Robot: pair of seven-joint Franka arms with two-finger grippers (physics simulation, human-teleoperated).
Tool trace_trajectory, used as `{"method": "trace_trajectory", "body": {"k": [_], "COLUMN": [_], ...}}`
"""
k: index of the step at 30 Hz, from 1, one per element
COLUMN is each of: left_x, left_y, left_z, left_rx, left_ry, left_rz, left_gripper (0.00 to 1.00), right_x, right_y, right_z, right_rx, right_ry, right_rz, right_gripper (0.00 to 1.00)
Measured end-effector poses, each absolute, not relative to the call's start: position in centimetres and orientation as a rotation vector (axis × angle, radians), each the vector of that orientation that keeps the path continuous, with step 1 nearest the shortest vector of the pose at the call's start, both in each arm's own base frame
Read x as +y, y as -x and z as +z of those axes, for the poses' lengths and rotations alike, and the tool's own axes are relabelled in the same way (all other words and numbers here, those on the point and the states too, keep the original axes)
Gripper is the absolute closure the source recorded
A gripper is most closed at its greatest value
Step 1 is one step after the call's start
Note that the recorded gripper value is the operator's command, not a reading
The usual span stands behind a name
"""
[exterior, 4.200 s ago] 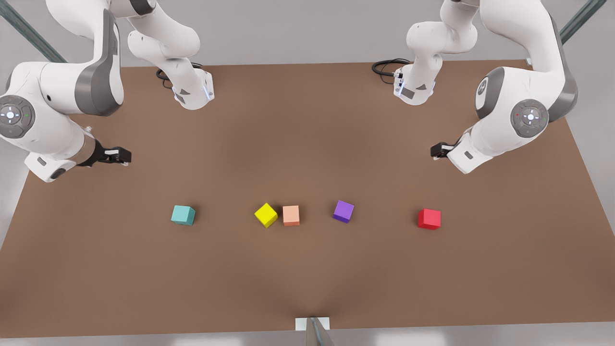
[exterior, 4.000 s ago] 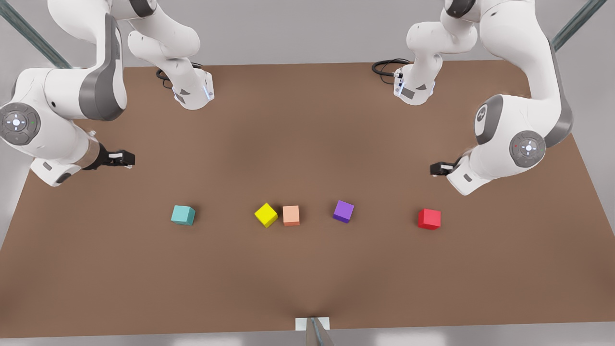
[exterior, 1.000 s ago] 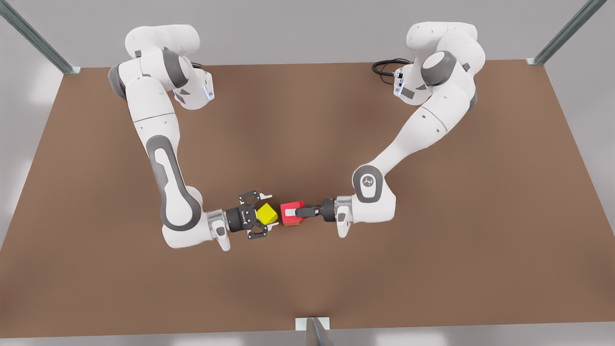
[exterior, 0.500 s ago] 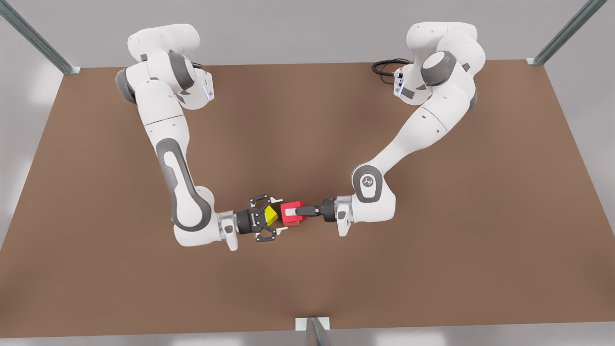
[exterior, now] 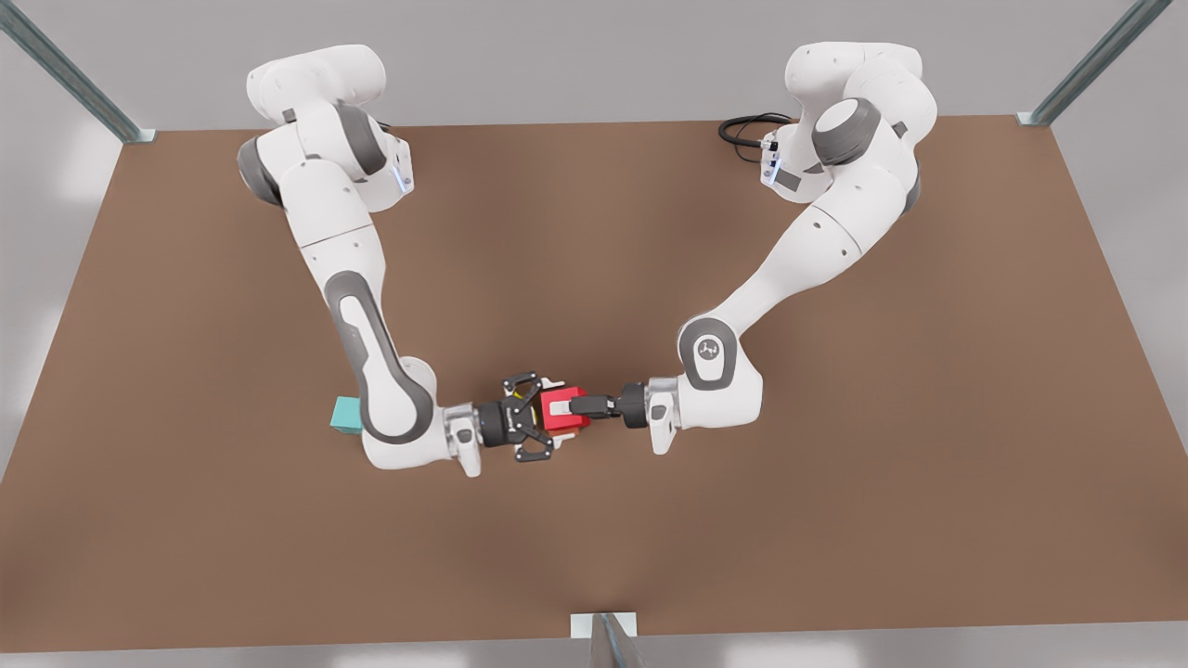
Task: Pick up red wooden cube and pass to hand red wooden cube and place in blue wooden cube
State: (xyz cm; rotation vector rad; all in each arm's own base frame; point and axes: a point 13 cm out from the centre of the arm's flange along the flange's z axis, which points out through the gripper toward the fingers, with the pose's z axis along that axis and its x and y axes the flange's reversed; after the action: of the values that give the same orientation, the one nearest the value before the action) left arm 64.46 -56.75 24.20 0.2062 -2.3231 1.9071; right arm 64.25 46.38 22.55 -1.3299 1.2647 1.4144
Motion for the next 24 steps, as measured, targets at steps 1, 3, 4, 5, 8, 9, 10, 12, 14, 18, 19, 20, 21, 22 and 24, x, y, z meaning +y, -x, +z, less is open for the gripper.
{"method": "trace_trajectory", "body": {"k": [1, 3, 4, 5, 8, 9, 10, 12, 14, 18, 19, 20, 21, 22, 24], "left_x": [-56.7, -56.8, -56.8, -56.8, -56.8, -56.8, -56.8, -56.8, -56.8, -54.1, -52.4, -50.5, -48.6, -46.8, -43.8], "left_y": [-64.5, -64.5, -64.5, -64.5, -64.5, -64.5, -64.5, -64.5, -64.6, -65.7, -66.3, -66.8, -67.3, -67.9, -68.9], "left_z": [24.2, 24.1, 24.1, 24.1, 24.0, 24.0, 24.0, 24.0, 24.2, 23.6, 23.2, 23.1, 23.1, 23.0, 22.9], "left_rx": [-2.326, -2.33, -2.332, -2.333, -2.338, -2.34, -2.341, -2.34, -2.336, -2.349, -2.354, -2.355, -2.359, -2.362, -2.36], "left_ry": [-0.205, -0.203, -0.202, -0.199, -0.195, -0.193, -0.192, -0.19, -0.185, -0.204, -0.22, -0.235, -0.248, -0.256, -0.263], "left_rz": [1.908, 1.909, 1.909, 1.909, 1.911, 1.911, 1.912, 1.917, 1.931, 1.935, 1.933, 1.935, 1.937, 1.942, 1.957], "left_gripper": [0.48, 0.48, 0.48, 0.48, 0.48, 0.48, 0.48, 0.02, 0.0, 0.0, 0.0, 0.0, 0.0, 0.0, 0.0], "right_x": [46.5, 46.8, 46.9, 46.9, 46.9, 46.8, 46.8, 46.7, 46.6, 46.6, 46.6, 46.5, 46.2, 45.8, 44.9], "right_y": [-64.2, -64.1, -64.1, -64.2, -64.3, -64.3, -64.3, -64.4, -64.5, -64.5, -64.5, -64.6, -64.8, -65.1, -65.7], "right_z": [22.5, 22.4, 22.3, 22.2, 22.0, 22.0, 22.0, 22.0, 22.0, 22.0, 22.0, 22.0, 22.1, 22.3, 22.4], "right_rx": [1.264, 1.262, 1.263, 1.263, 1.264, 1.264, 1.264, 1.263, 1.262, 1.26, 1.259, 1.259, 1.26, 1.26, 1.265], "right_ry": [1.331, 1.331, 1.331, 1.33, 1.331, 1.332, 1.332, 1.331, 1.331, 1.332, 1.332, 1.332, 1.333, 1.335, 1.341], "right_rz": [1.412, 1.408, 1.405, 1.403, 1.397, 1.395, 1.394, 1.392, 1.389, 1.387, 1.386, 1.385, 1.378, 1.369, 1.348], "right_gripper": [0.0, 0.0, 0.21, 0.57, 0.63, 0.63, 0.63, 0.63, 0.63, 0.63, 0.63, 0.63, 0.63, 0.63, 0.63]}}
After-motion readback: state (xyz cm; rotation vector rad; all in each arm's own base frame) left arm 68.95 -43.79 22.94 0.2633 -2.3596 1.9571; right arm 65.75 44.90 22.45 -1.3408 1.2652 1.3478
